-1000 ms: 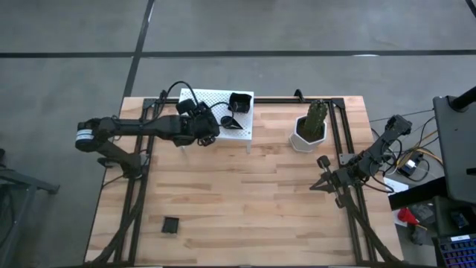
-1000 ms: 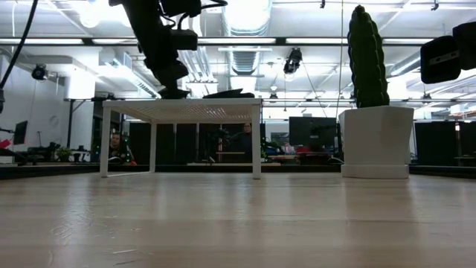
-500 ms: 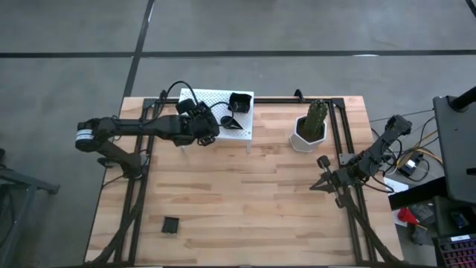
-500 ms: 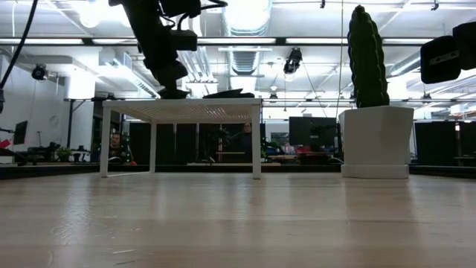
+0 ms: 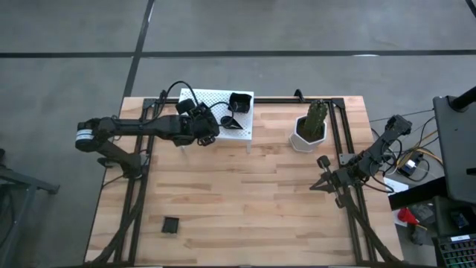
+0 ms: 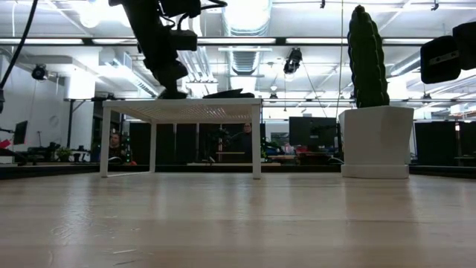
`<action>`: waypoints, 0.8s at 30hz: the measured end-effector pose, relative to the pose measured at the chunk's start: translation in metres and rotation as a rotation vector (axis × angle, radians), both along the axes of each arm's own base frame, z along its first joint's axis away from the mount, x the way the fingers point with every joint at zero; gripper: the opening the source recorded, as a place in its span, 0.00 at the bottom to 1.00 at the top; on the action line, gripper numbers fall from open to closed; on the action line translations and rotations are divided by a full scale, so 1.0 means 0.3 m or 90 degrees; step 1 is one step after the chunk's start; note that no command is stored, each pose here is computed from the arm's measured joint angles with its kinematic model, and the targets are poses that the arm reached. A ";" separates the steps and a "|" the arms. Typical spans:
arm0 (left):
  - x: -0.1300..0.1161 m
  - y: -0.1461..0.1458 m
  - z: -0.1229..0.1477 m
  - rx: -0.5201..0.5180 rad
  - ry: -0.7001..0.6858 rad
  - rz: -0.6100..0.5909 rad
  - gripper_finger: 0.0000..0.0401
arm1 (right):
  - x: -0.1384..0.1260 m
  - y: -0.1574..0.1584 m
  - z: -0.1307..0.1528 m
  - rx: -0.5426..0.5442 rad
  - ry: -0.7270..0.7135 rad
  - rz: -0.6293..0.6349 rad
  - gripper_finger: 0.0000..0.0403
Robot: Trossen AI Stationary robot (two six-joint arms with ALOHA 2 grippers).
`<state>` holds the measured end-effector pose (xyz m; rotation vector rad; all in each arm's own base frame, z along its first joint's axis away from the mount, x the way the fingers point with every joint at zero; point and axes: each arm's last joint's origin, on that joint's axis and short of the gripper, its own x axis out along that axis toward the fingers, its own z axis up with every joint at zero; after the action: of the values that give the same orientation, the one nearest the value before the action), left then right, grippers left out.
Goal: Pick & Place Mini shaped plates
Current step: Stack the square plate on top of the other square plates on the shelf
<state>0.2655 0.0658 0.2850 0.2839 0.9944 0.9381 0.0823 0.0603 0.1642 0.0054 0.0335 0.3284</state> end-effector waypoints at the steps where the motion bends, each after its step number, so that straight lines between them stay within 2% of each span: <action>1: 0.000 0.000 0.000 0.000 -0.001 0.001 0.06 | 0.000 0.000 0.000 0.000 0.000 0.000 0.02; 9: 0.001 -0.009 0.002 -0.003 -0.011 0.001 0.21 | 0.000 0.000 0.000 0.000 0.000 0.000 0.02; 18: -0.005 -0.053 0.055 -0.002 -0.049 -0.028 0.26 | 0.000 0.000 0.000 0.000 0.000 0.000 0.02; 24: -0.019 -0.123 0.054 -0.087 -0.052 -0.080 0.25 | 0.000 0.000 0.000 0.000 0.000 0.000 0.02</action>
<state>0.2599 0.0290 0.3012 0.1902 0.9498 0.7579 0.0823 0.0603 0.1642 0.0052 0.0337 0.3284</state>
